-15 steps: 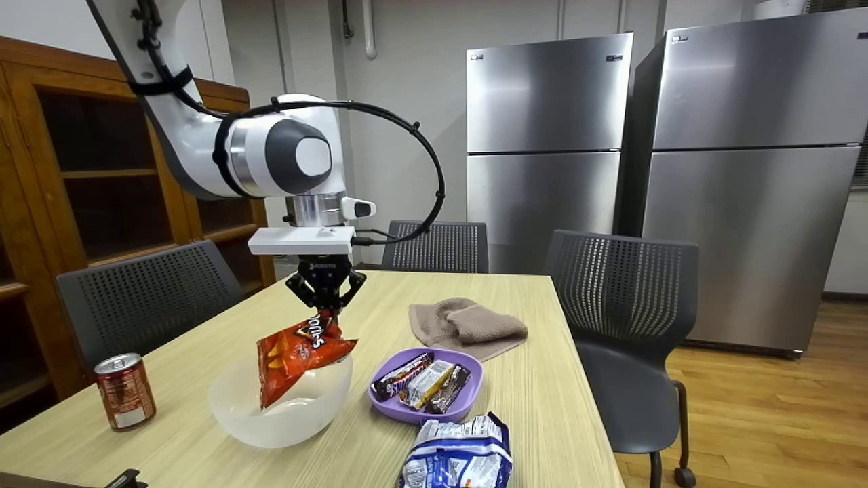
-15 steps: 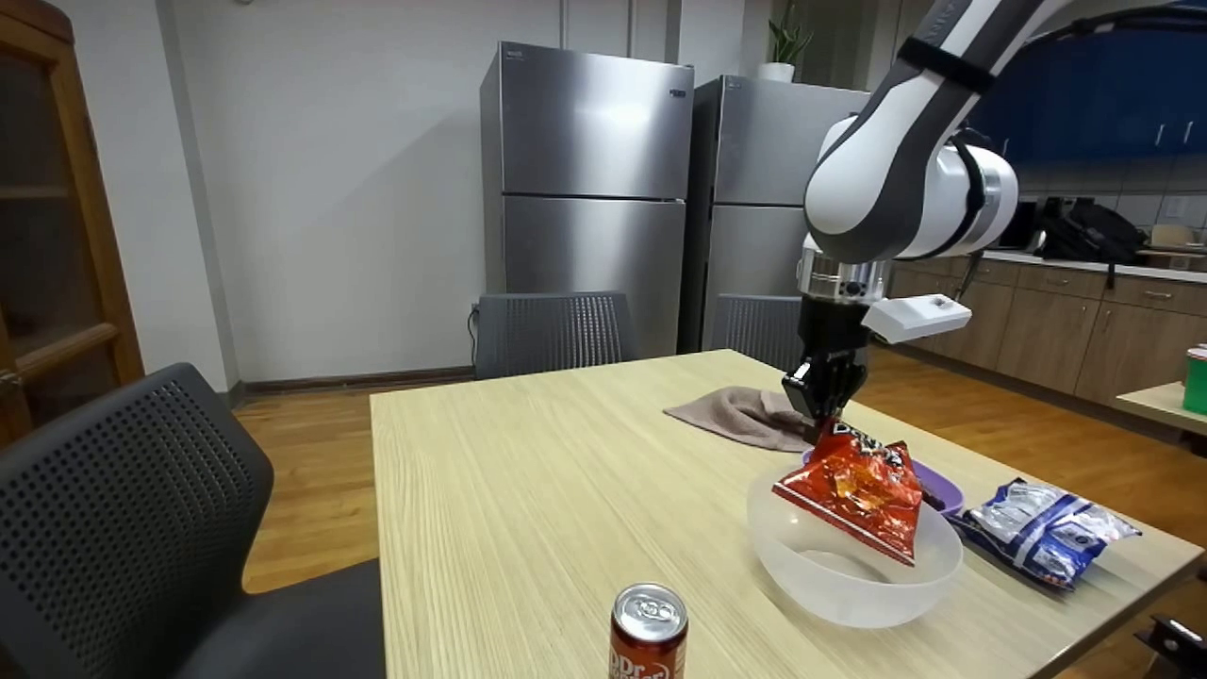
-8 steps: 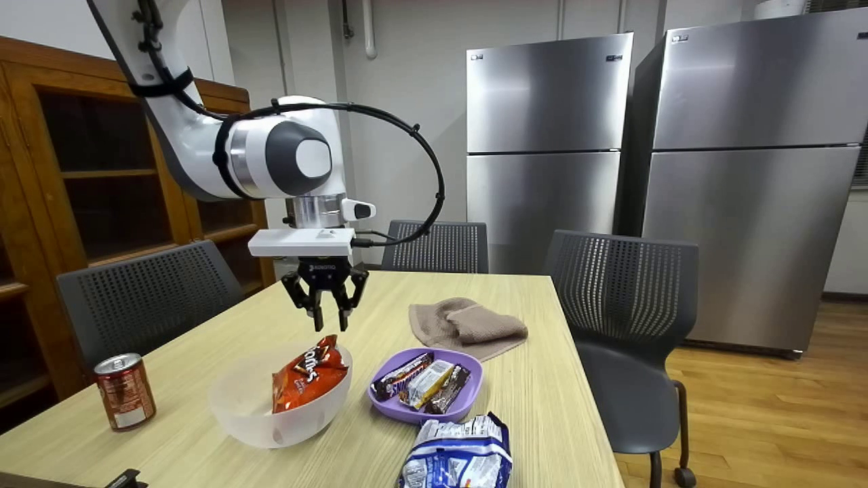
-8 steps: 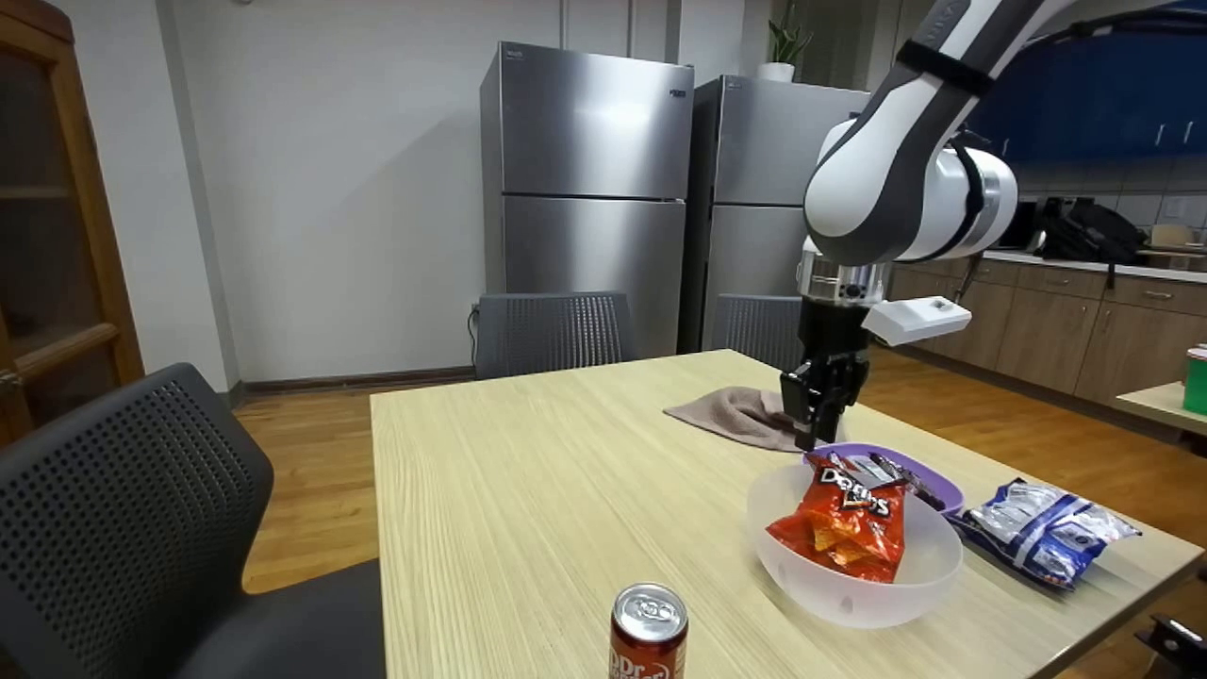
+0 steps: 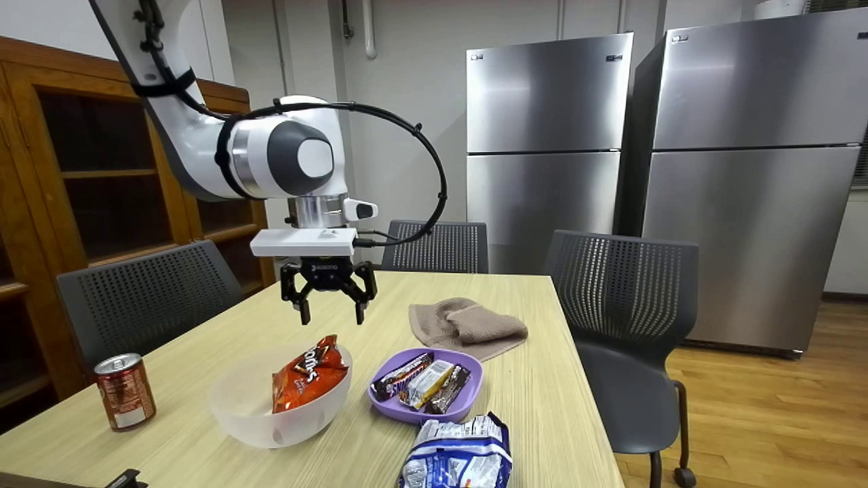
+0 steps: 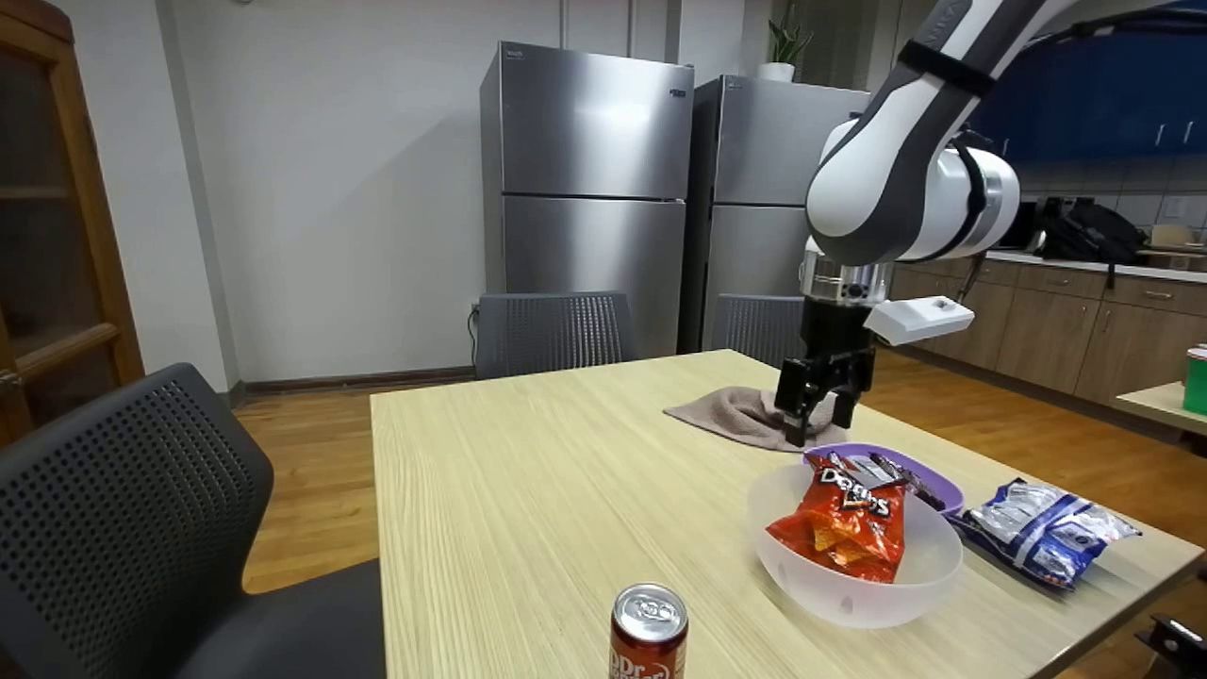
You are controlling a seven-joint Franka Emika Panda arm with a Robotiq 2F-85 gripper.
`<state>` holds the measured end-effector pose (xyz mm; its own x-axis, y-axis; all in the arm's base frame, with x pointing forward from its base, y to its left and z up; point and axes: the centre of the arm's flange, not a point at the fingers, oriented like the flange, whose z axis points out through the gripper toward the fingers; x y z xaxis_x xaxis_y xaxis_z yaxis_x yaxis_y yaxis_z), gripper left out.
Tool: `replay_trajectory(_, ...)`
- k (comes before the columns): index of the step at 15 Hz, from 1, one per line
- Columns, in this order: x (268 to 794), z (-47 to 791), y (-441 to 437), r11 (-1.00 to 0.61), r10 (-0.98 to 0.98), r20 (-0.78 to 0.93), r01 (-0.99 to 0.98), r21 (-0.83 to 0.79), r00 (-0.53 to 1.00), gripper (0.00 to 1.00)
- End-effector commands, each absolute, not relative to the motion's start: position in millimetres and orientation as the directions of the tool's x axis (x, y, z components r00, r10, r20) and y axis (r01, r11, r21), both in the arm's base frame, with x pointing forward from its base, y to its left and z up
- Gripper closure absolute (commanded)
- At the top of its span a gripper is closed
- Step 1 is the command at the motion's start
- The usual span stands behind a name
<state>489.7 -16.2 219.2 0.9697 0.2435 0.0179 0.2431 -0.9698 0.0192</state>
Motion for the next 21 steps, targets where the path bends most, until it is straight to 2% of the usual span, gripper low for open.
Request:
replay_trajectory(1,485,233,-31,-0.972,0.232,0.041,0.231,0.032,0.972,0.00)
replay_trajectory(16,491,249,-149,-0.998,-0.034,0.064,-0.038,0.058,0.997,0.00)
replay_trajectory(21,473,256,-191,-0.990,-0.124,0.059,-0.128,0.066,0.991,0.00)
